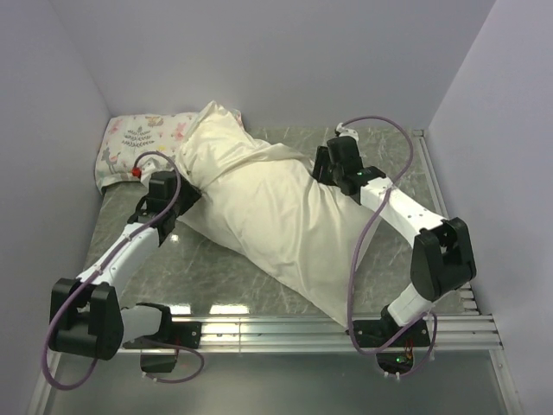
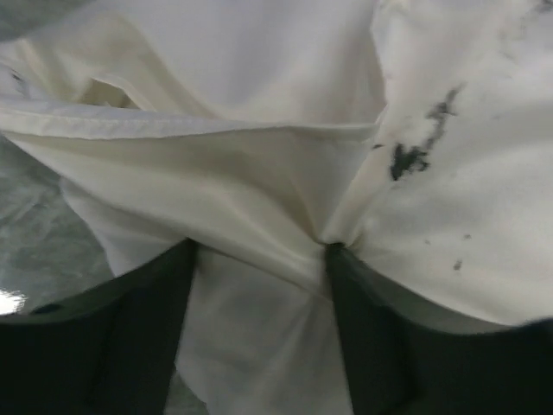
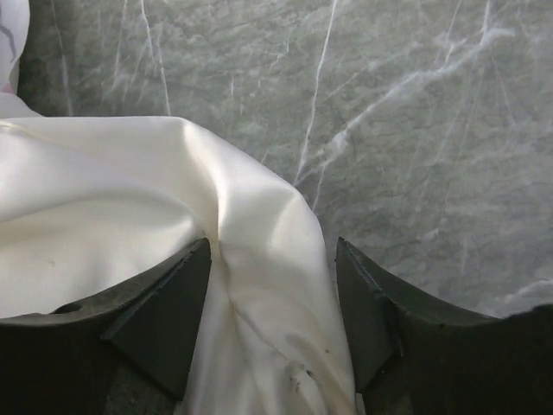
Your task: Remove the pillowcase from the pillow
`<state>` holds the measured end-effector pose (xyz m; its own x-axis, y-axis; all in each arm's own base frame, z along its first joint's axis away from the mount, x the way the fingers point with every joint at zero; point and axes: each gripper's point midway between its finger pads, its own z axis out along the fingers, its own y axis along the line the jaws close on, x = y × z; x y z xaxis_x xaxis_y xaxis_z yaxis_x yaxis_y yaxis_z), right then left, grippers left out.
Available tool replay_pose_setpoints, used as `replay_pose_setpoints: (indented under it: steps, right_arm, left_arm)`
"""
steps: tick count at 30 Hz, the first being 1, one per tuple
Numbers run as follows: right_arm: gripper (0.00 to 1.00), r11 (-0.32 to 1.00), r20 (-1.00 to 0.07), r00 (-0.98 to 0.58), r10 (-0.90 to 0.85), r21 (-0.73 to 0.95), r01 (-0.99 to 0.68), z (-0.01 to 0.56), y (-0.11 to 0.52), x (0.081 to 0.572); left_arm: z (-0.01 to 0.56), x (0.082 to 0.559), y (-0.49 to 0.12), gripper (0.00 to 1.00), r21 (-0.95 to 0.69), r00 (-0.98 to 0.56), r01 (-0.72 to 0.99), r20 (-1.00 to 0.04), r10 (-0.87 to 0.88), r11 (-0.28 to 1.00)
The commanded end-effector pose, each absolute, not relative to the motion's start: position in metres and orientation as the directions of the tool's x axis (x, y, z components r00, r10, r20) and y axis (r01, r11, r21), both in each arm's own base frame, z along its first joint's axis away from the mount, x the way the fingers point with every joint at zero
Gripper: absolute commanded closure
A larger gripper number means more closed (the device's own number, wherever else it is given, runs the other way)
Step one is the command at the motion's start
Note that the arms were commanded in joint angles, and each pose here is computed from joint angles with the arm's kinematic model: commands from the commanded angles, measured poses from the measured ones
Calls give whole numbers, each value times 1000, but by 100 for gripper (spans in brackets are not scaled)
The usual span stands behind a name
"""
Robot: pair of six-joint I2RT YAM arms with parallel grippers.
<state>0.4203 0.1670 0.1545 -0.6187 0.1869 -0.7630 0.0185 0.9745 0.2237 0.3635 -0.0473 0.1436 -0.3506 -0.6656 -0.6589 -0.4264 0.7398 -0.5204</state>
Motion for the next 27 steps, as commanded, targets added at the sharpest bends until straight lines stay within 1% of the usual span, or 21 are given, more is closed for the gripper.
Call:
replay_pose_setpoints:
  steps: [1,2,3,4,5,6,7,9,12,15,16,17,18,19,20,21,23,24,25,27]
  right_arm:
    - [30,962,-811,-549,204,270,-41,221,177,418]
    - [29,960,-815,-542,205,275,-52,229,179,417]
    - [28,958,-825,-526,207,281,-63,243,182,417]
    - [27,959,-824,-530,202,276,-63,247,181,414]
    - [26,959,-832,-515,205,276,-64,256,180,413]
    - [25,958,-836,-508,205,277,-69,263,182,411]
    - [23,958,-841,-502,203,275,-74,272,183,409]
    - [23,955,-852,-479,211,283,-83,292,183,407]
    - [21,946,-854,-481,199,295,-132,308,194,393]
    - [20,939,-849,-503,163,290,-183,305,213,373]
    - [20,941,-850,-503,156,284,-187,302,217,367]
    - [20,930,-854,-501,141,288,-227,304,230,354]
    - [19,933,-841,-526,125,280,-227,286,233,346]
    - [19,927,-841,-525,127,289,-238,283,239,341]
    - [19,921,-841,-526,128,298,-252,282,241,332]
    - [19,922,-822,-555,124,302,-241,261,240,325]
    - [18,910,-825,-546,149,330,-250,260,237,317]
    - [18,915,-814,-563,144,326,-237,244,233,313]
    - [18,914,-815,-560,148,330,-238,242,231,311]
    - [18,908,-808,-571,146,338,-247,234,229,302]
  left_arm:
    - [175,371,-100,41,-658,-386,-189,-633,-671,729]
    - [175,364,-118,51,-658,-418,-156,-632,-653,737]
    - [177,361,-125,71,-652,-419,-147,-640,-644,744]
    - [182,355,-133,76,-653,-422,-125,-647,-636,747]
    - [183,344,-154,80,-654,-455,-86,-645,-614,751]
    - [184,339,-162,91,-659,-462,-76,-642,-613,748]
    - [186,333,-168,95,-668,-467,-63,-637,-614,741]
    - [189,317,-194,100,-704,-504,-14,-608,-613,710]
    - [194,289,-234,100,-740,-553,59,-583,-595,669]
    - [202,263,-274,100,-752,-599,123,-577,-555,648]
    - [200,259,-282,98,-750,-611,128,-575,-544,648]
    - [202,247,-296,96,-756,-633,156,-571,-523,636]
    - [208,243,-303,89,-762,-636,173,-570,-520,625]
    - [207,240,-307,84,-758,-642,174,-571,-511,628]
    - [209,233,-311,68,-758,-650,178,-569,-504,627]
    - [211,233,-308,58,-754,-637,168,-575,-514,635]
    - [220,228,-300,45,-763,-625,167,-572,-532,624]
    - [221,228,-293,35,-764,-612,157,-573,-545,626]
    - [236,225,-286,30,-781,-591,173,-570,-571,600]
    - [238,221,-274,23,-773,-581,163,-578,-573,613]
